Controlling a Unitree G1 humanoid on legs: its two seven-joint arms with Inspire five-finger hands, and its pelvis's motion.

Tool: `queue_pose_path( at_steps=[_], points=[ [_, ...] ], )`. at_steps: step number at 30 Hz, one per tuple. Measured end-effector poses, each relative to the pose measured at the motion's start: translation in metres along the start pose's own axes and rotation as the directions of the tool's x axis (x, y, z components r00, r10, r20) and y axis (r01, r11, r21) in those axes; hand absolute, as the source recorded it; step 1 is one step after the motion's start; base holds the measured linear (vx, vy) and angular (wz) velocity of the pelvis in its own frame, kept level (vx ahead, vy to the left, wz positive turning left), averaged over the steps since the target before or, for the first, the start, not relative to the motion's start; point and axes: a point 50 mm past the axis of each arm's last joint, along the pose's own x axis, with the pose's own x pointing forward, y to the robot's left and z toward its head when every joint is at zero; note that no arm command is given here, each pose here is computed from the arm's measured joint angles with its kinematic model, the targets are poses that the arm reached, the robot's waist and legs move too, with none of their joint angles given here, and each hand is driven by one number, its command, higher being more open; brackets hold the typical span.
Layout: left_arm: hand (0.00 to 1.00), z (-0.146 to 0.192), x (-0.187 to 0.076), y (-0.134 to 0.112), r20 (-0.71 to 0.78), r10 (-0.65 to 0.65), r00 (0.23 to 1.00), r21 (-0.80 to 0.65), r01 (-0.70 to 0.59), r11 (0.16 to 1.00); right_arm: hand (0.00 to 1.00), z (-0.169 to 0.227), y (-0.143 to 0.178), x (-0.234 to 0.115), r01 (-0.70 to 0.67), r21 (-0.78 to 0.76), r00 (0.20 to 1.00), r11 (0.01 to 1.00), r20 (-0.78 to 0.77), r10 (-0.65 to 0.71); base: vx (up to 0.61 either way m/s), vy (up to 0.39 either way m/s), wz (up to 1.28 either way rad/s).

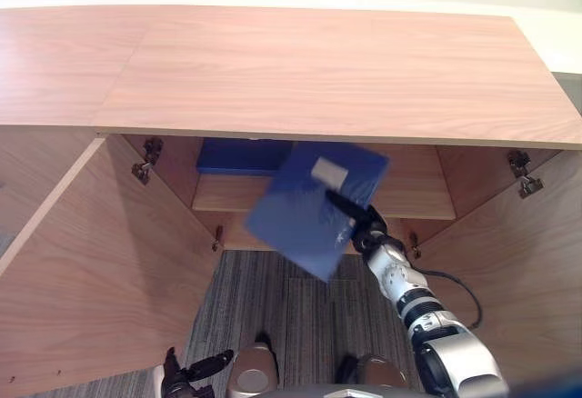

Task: Walk over to the cabinet, pick up the folder, carry it to the office cabinet, place the folder inside the office cabinet, then close the office cabinet door

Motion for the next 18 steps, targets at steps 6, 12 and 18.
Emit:
queue_pose_path(
  at_steps=[6, 12, 18],
  points=[
    [1.0, 0.023, 0.002, -0.015, -0.043, 0.034, 0.999, -0.401, -0.048, 0.915, 0.0, 0.066, 0.07, -0.005, -0.28, 0.333, 0.933, 0.9, 0.316, 0.174, -0.14, -0.032, 0.18],
    [1.0, 0.044, -0.004, -0.007, 0.0, 0.133, 0.991, -0.527, -0.113, 0.842, 0.0, 0.121, 0.08, -0.028, -0.389, 0.336, 0.825, 0.858, 0.542, 0.161, -0.07, 0.008, 0.17],
    [1.0, 0.085, -0.005, 0.015, 0.139, 0.234, 0.962, -0.577, -0.113, 0.809, 0.0, 0.168, 0.101, -0.035, -0.448, 0.334, 0.75, 0.829, 0.645, 0.146, -0.05, 0.047, 0.1]
  ],
)
